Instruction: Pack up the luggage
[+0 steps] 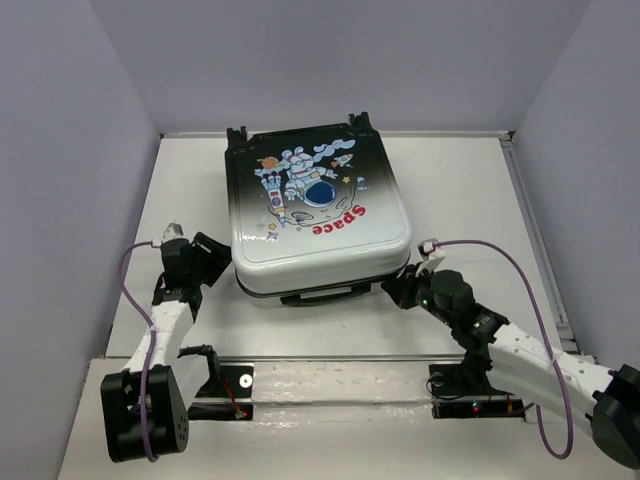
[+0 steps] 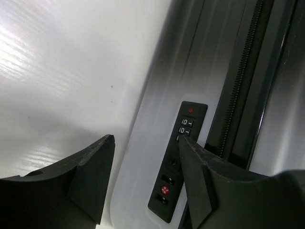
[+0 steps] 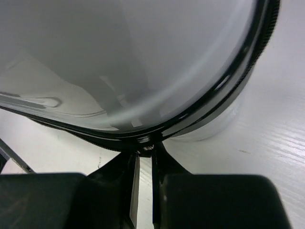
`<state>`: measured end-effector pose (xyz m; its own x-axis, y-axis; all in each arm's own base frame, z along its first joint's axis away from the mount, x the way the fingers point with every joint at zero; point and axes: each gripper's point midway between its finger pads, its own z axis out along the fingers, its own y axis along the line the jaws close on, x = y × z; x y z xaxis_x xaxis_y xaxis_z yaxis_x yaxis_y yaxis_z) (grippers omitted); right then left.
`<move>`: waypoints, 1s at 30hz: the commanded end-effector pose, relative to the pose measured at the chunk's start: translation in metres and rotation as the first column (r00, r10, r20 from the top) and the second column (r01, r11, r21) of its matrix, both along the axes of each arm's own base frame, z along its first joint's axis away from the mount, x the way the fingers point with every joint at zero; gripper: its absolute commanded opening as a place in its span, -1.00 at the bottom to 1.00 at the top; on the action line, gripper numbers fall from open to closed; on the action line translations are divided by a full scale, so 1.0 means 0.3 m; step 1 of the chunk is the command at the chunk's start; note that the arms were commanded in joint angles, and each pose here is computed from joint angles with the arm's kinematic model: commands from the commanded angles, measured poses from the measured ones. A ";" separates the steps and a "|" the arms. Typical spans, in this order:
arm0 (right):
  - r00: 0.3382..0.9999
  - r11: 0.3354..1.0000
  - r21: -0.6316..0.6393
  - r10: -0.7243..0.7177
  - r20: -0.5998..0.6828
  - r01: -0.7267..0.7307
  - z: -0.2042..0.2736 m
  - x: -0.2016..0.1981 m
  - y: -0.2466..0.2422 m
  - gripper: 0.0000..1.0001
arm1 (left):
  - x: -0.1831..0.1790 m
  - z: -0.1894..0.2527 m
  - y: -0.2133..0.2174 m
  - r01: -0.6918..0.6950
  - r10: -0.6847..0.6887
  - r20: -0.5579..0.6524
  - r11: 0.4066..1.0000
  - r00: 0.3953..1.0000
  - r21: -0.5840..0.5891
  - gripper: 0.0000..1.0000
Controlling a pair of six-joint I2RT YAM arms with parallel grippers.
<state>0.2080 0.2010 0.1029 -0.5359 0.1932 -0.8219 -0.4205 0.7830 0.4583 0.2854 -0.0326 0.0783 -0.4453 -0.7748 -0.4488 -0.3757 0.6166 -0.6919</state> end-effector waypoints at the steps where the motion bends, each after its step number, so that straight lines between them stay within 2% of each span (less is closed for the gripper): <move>1: 0.996 0.990 0.113 0.076 0.052 -0.081 0.150 -0.022 0.134 -0.86 | -0.049 -0.002 -0.219 0.174 -0.170 0.043 0.980 0.984 -0.096 0.34; 2: 0.995 0.993 0.071 0.095 0.021 -0.096 0.105 -0.051 0.151 -0.86 | -0.044 -0.006 -0.212 0.144 -0.140 0.044 0.983 0.989 -0.110 0.34; 3: 0.995 0.993 0.066 0.100 0.026 -0.101 0.145 -0.063 0.190 -0.86 | -0.061 -0.012 -0.262 0.183 -0.179 0.047 0.976 0.983 -0.121 0.34; 4: 0.994 0.994 -0.006 0.113 0.011 -0.113 0.118 -0.120 0.223 -0.86 | -0.063 -0.018 -0.275 0.183 -0.177 0.056 0.975 0.983 -0.130 0.34; 8: 0.980 0.973 -0.121 0.197 -0.015 -0.197 0.120 -0.246 0.387 -0.86 | -0.069 -0.009 -0.320 0.195 -0.186 0.069 0.968 0.980 -0.157 0.33; 13: 0.944 0.917 -0.236 0.329 -0.011 -0.322 0.090 -0.368 0.678 -0.86 | -0.087 0.039 -0.396 0.223 -0.205 0.108 0.954 0.973 -0.198 0.28; 15: 0.921 0.898 -0.226 0.389 0.008 -0.377 0.109 -0.409 0.806 -0.86 | -0.084 0.071 -0.418 0.234 -0.210 0.134 0.950 0.968 -0.205 0.28; 18: 0.880 0.863 -0.218 0.474 0.041 -0.455 0.136 -0.473 0.907 -0.86 | -0.092 0.098 -0.459 0.271 -0.243 0.154 0.942 0.958 -0.199 0.27; 21: 0.848 0.853 -0.143 0.519 0.110 -0.503 0.179 -0.510 0.998 -0.86 | -0.075 0.102 -0.475 0.276 -0.254 0.153 0.950 0.955 -0.146 0.26; 25: 0.870 0.870 -0.143 0.486 0.086 -0.472 0.133 -0.499 0.937 -0.86 | -0.036 0.126 -0.453 0.259 -0.250 0.136 0.964 0.959 -0.051 0.32; 28: 0.890 0.887 -0.126 0.453 0.046 -0.445 0.106 -0.498 0.797 -0.86 | 0.013 0.167 -0.360 0.205 -0.212 0.133 0.977 0.968 0.062 0.52; 30: 0.891 0.883 -0.129 0.454 -0.006 -0.451 0.072 -0.516 0.690 -0.86 | 0.080 0.265 -0.267 0.144 -0.160 0.171 0.984 0.972 0.103 0.70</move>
